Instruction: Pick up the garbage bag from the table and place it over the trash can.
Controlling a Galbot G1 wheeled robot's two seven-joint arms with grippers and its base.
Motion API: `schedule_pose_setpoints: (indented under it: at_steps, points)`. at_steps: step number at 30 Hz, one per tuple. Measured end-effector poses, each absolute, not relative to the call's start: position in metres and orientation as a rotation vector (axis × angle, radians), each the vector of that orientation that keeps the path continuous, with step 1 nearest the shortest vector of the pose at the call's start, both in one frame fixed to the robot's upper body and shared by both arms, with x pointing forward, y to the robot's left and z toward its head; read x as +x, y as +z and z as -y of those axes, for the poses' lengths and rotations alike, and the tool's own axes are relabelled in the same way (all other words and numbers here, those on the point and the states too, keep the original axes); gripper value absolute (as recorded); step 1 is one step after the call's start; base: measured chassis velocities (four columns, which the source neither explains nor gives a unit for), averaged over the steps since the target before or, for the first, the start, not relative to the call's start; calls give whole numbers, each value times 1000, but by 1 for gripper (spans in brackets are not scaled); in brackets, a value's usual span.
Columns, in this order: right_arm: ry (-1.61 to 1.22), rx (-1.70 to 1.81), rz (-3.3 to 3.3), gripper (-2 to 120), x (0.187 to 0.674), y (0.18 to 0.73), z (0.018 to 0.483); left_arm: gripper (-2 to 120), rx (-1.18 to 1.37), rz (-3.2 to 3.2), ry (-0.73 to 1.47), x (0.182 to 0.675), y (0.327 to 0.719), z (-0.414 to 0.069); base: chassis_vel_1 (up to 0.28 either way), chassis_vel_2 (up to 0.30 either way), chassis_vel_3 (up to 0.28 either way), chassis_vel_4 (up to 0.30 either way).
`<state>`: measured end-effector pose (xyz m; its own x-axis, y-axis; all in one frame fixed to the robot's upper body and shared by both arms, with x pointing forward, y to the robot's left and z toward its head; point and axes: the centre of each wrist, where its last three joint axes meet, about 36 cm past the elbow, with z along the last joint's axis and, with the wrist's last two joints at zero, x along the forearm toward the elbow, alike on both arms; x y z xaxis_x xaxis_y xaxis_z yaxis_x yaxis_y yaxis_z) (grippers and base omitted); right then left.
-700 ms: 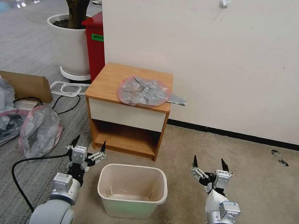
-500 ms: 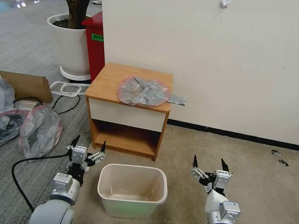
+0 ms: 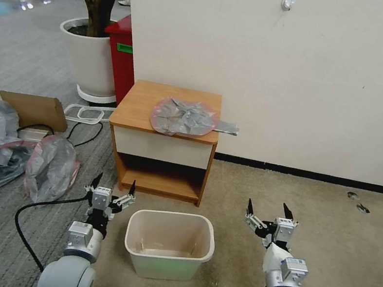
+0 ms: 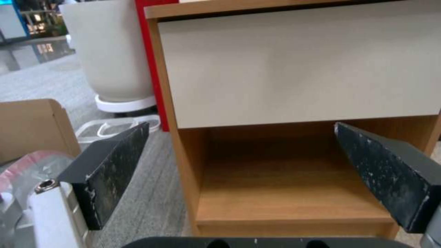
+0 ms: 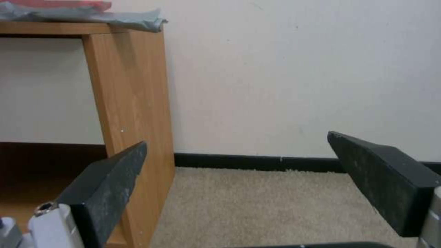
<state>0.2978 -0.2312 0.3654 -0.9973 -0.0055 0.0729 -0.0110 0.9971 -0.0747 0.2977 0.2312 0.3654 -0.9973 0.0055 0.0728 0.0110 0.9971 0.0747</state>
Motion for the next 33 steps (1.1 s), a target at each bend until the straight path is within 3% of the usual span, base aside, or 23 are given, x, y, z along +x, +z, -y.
schedule_pose_setpoints:
  at_steps: [11,17,25,33]
  points:
    - [46,88,3074,100,305,373,223,99,-9,3066,-116,295,367,-236,0,0,0,0]
    - [-8,166,3031,100,307,371,216,99,74,3061,-150,265,395,-305,0,0,0,0]
    - [-55,152,3055,100,317,374,213,100,-28,3027,-22,257,390,-306,0,0,0,0]
    - [-441,133,3070,100,351,384,201,100,-60,3040,11,254,388,-301,0,0,0,0]
